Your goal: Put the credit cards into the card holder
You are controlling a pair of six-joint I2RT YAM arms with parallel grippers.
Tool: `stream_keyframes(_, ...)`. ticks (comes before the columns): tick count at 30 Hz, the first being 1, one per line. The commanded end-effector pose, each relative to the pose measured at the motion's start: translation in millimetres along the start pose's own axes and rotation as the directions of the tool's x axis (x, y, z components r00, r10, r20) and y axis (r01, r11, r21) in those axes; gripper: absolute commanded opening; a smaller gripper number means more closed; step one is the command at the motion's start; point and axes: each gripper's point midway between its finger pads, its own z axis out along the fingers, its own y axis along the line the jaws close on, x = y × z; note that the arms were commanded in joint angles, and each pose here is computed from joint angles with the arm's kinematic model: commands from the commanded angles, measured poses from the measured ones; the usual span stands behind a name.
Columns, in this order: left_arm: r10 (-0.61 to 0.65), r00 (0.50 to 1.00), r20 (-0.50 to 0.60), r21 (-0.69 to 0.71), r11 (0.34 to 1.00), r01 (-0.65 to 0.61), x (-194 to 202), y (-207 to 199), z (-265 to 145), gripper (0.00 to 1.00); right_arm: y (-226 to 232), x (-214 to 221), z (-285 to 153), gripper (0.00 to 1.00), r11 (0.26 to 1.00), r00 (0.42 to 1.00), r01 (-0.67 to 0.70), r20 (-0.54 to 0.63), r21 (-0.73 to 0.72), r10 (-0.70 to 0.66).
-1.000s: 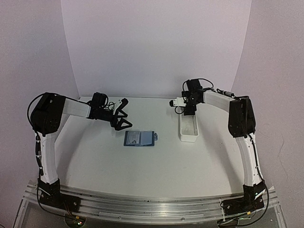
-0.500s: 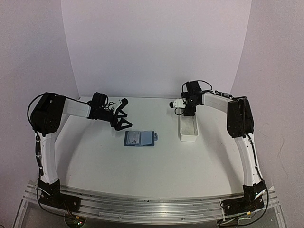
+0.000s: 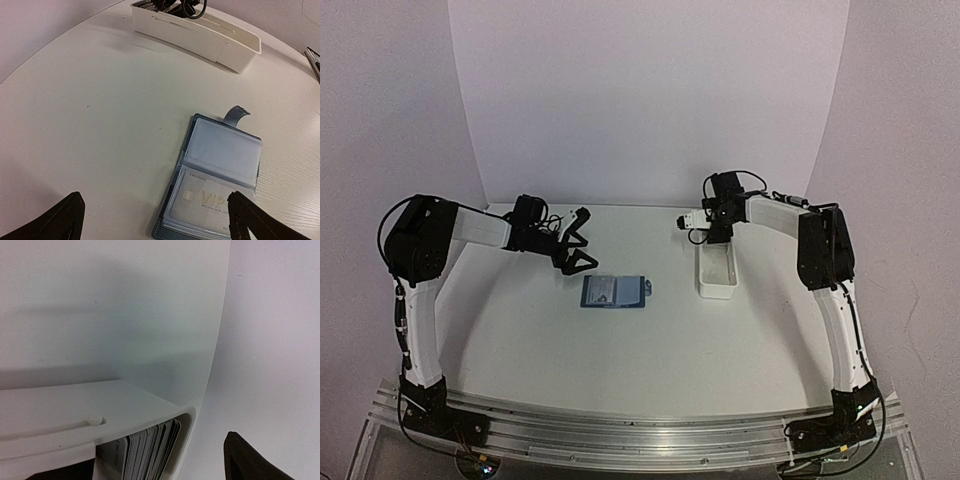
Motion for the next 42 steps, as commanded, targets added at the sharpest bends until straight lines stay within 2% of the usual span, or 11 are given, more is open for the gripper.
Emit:
stream_keyframes(1,0.037,0.999,0.016,-0.02,0.999,-0.037,-10.9,9.2,-2.0,0.99,-4.7,5.1,1.7,0.81,1.0,1.0,-0.02,-0.014,0.019,0.02)
stream_keyframes(16,0.045,0.999,0.022,-0.017,0.999,-0.044,-13.2,7.9,-3.2,1.0,-31.7,7.8,-19.4,0.7,0.995,0.998,-0.055,-0.017,0.079,0.056)
stream_keyframes(42,0.041,0.999,0.02,-0.007,0.999,-0.041,-11.3,5.4,-3.4,0.99,-30.0,9.9,-28.1,0.26,0.993,0.996,-0.089,-0.022,0.074,0.091)
